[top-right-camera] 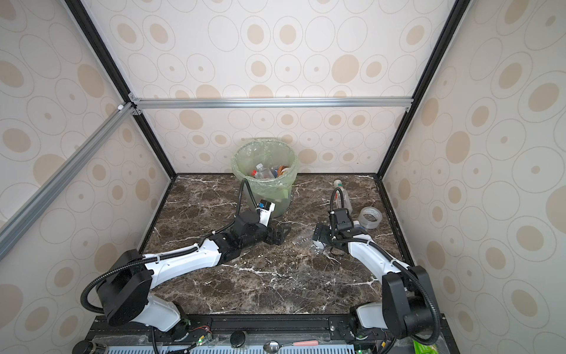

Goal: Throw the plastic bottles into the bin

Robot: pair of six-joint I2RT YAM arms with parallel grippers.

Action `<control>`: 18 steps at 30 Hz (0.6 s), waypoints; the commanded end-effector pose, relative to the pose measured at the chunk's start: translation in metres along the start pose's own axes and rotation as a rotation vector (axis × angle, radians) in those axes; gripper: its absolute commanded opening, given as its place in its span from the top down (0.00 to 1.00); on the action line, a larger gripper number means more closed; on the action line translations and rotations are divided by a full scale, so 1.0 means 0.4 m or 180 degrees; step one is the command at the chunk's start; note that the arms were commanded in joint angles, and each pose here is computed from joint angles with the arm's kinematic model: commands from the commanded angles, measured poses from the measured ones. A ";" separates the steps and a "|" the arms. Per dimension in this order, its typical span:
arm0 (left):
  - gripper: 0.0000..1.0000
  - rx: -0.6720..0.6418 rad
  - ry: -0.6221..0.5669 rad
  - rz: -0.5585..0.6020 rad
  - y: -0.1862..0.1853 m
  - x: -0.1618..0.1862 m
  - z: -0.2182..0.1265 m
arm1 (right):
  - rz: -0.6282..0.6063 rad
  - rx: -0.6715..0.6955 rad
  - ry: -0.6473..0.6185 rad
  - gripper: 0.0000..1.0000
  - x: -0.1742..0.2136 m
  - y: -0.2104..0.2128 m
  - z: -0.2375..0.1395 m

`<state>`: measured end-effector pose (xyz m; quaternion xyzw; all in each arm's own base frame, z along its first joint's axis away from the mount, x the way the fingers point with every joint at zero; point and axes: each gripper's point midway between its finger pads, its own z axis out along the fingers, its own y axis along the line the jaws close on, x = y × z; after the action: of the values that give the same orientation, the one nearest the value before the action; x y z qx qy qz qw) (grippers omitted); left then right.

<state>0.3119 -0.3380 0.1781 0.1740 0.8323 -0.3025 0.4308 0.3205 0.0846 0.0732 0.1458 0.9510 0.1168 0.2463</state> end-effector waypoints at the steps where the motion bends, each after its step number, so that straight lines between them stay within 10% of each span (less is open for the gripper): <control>1: 0.01 0.0031 -0.0073 0.0097 -0.029 -0.037 0.001 | -0.0025 0.0012 0.0110 0.00 0.009 0.002 0.022; 18: 0.01 -0.0042 0.0246 0.0401 -0.058 0.040 0.087 | -0.0299 0.0503 -0.0073 0.00 -0.008 -0.071 -0.038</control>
<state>0.3107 -0.3643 0.1501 0.2102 0.8452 -0.2728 0.4088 0.3119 0.0633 0.0695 0.1258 0.9600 0.0503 0.2451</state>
